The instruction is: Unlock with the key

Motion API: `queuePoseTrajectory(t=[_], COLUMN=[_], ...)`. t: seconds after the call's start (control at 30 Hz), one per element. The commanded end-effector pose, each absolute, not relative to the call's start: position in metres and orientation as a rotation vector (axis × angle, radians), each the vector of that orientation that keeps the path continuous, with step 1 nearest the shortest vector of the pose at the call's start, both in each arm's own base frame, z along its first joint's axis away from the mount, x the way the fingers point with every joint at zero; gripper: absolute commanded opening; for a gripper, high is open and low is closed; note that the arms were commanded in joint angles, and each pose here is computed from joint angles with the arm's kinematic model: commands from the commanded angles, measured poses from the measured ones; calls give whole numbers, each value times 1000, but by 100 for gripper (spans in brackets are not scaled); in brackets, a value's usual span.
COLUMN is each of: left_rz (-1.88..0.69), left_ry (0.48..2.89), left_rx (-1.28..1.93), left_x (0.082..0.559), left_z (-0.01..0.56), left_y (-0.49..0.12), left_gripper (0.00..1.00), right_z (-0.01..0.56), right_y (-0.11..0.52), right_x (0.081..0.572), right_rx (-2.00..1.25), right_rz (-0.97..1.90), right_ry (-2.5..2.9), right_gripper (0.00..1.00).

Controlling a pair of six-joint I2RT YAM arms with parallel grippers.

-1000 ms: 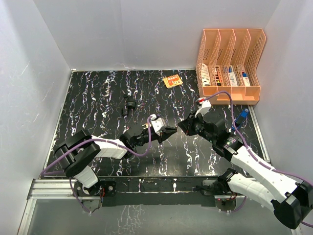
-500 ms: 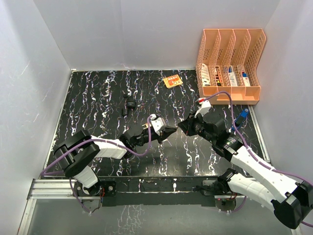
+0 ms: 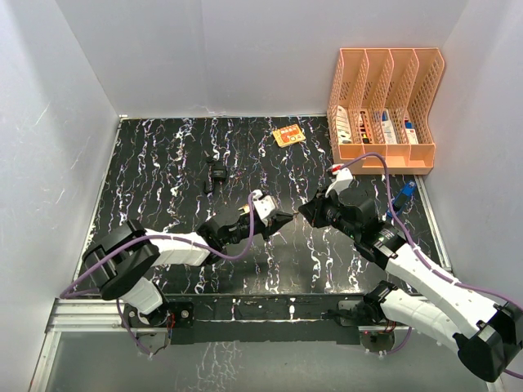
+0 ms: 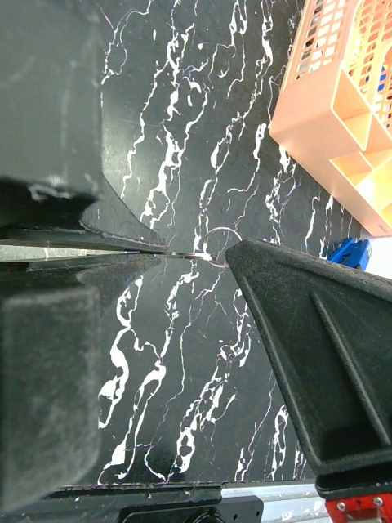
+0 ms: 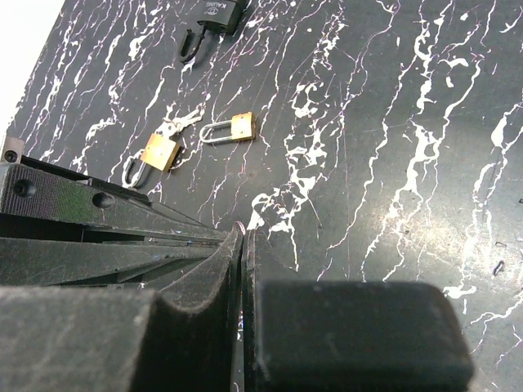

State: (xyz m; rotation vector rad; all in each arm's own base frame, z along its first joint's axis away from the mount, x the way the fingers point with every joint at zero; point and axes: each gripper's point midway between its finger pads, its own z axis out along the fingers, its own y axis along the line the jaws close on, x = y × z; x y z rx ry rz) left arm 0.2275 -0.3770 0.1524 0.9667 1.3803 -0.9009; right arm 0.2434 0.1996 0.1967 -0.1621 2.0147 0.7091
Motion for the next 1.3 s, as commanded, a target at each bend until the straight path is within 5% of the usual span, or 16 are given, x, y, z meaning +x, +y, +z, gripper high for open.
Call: queuePoseTrajectory(t=[0.0,0.13,0.2,0.37,1.27], left_rz=[-887,-873,-866,-887,-1377], left_ry=[1350,1414,1461,1508,1565], left_rx=[958,943,950,973,987], left_x=[230,235,236,230,197], left_z=[173,172,171,171,208], left_y=[-379,-379,-380,-379,-370], left_gripper=[0,0,0,0,0], right_z=[223,225,229,248,239], right_y=[198,195,190,178,212], right_x=[250,248,247,242,226], right_rx=[-155,-155,-144,-147,-349], right_rz=[702,699,684,663,850], right_ry=[1923,1914,1893,1806,1701], right_gripper=[0,3,20,37,38])
